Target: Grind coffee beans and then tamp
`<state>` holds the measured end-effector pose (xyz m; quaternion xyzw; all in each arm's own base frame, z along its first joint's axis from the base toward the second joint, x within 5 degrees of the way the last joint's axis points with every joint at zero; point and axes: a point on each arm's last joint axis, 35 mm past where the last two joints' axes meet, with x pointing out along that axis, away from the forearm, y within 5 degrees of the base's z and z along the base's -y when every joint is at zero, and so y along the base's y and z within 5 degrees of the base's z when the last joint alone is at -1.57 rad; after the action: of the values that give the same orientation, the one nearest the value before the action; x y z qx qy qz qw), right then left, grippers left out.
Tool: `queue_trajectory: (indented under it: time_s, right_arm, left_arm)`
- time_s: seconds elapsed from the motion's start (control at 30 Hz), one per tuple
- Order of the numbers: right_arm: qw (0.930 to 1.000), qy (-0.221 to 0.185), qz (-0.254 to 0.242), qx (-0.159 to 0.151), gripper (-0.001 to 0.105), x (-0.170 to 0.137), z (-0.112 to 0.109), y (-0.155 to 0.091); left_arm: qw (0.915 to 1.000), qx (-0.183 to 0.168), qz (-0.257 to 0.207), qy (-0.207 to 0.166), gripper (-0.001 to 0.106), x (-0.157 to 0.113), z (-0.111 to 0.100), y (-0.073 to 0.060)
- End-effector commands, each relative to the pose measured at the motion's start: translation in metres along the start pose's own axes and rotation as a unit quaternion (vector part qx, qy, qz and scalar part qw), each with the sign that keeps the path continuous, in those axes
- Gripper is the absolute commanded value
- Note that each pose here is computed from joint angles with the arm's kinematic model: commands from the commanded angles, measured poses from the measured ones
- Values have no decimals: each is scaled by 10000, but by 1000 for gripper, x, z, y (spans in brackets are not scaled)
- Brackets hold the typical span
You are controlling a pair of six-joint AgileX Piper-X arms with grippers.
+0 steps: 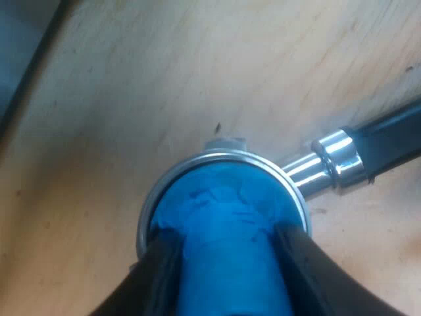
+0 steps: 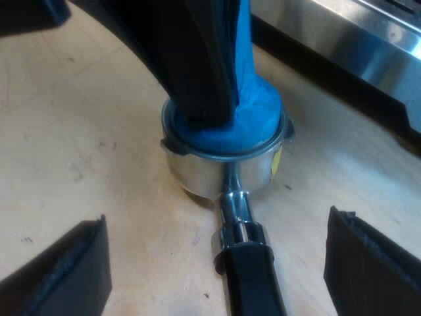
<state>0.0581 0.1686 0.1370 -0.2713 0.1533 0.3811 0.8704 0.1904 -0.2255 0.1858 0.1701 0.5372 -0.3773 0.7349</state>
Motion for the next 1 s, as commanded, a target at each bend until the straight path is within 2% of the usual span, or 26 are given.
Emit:
queue_trajectory:
  time_s: [0.03,0.37,0.63,1.0]
  right_arm:
    - [10000,-6,-22,19,70,0,-1,0]
    - [10000,-6,-22,19,70,0,-1,0]
    - [9998,-179,-27,122,70,0,3,0]
    - [9997,-203,-30,136,70,0,4,0]
  left_arm:
    - [10000,8,67,73,0,4,-5,0]
    - [9996,-20,62,279,0,14,-23,3]
    - [9994,-26,65,327,0,21,-32,4]
    - [9993,-90,31,362,0,21,-34,4]
